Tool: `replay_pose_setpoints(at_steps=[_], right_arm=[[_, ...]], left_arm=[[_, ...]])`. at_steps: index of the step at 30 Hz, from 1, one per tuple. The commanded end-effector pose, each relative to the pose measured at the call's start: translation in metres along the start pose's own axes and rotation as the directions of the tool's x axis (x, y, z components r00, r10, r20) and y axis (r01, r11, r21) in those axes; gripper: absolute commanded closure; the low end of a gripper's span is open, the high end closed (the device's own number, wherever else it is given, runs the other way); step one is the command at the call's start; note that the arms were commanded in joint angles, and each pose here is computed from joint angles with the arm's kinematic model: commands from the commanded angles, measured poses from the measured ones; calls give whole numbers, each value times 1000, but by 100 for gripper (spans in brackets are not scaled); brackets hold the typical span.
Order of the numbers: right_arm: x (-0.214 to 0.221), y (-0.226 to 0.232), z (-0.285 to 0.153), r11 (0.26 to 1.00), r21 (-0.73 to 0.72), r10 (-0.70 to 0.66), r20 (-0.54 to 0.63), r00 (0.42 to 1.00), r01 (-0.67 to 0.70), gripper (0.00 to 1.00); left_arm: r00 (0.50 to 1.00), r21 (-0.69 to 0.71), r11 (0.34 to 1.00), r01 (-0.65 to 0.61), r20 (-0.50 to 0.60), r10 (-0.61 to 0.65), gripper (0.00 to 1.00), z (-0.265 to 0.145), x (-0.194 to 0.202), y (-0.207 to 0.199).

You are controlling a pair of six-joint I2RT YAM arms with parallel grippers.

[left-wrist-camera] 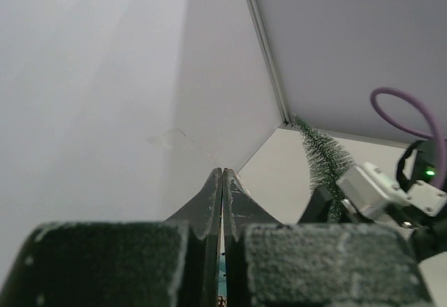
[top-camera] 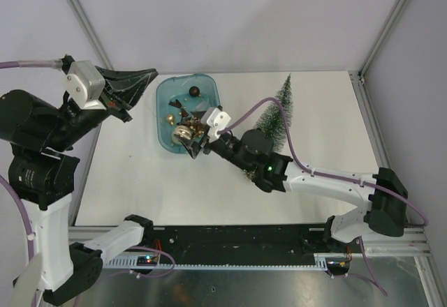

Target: Decorate the small christmas tree

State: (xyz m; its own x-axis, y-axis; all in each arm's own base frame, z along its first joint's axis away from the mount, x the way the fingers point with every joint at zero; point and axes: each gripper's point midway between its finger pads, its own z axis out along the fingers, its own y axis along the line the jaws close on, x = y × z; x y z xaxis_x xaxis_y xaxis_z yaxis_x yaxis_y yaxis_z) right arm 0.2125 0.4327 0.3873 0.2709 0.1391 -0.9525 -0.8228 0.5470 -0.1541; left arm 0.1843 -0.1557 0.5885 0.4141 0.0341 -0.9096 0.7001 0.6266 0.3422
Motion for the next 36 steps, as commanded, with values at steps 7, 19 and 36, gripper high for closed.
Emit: replay_pose_setpoints(at_steps=[7,19,36], right_arm=[[-9,-1,36,994,-71,-76,28,997,78,33],[-34,-25,30,998,26,-57,39,998,56,100],[-144,-104,65,984,175,-15,217,976,-24,100]], left_arm=[[1000,33,999,8,12,-8,100,-6,-1,-11],[1000,-8,1000,8,-17,-8,16,-1,11,-1],[974,-94,995,-14,-227,-8,0,-26,118,-8]])
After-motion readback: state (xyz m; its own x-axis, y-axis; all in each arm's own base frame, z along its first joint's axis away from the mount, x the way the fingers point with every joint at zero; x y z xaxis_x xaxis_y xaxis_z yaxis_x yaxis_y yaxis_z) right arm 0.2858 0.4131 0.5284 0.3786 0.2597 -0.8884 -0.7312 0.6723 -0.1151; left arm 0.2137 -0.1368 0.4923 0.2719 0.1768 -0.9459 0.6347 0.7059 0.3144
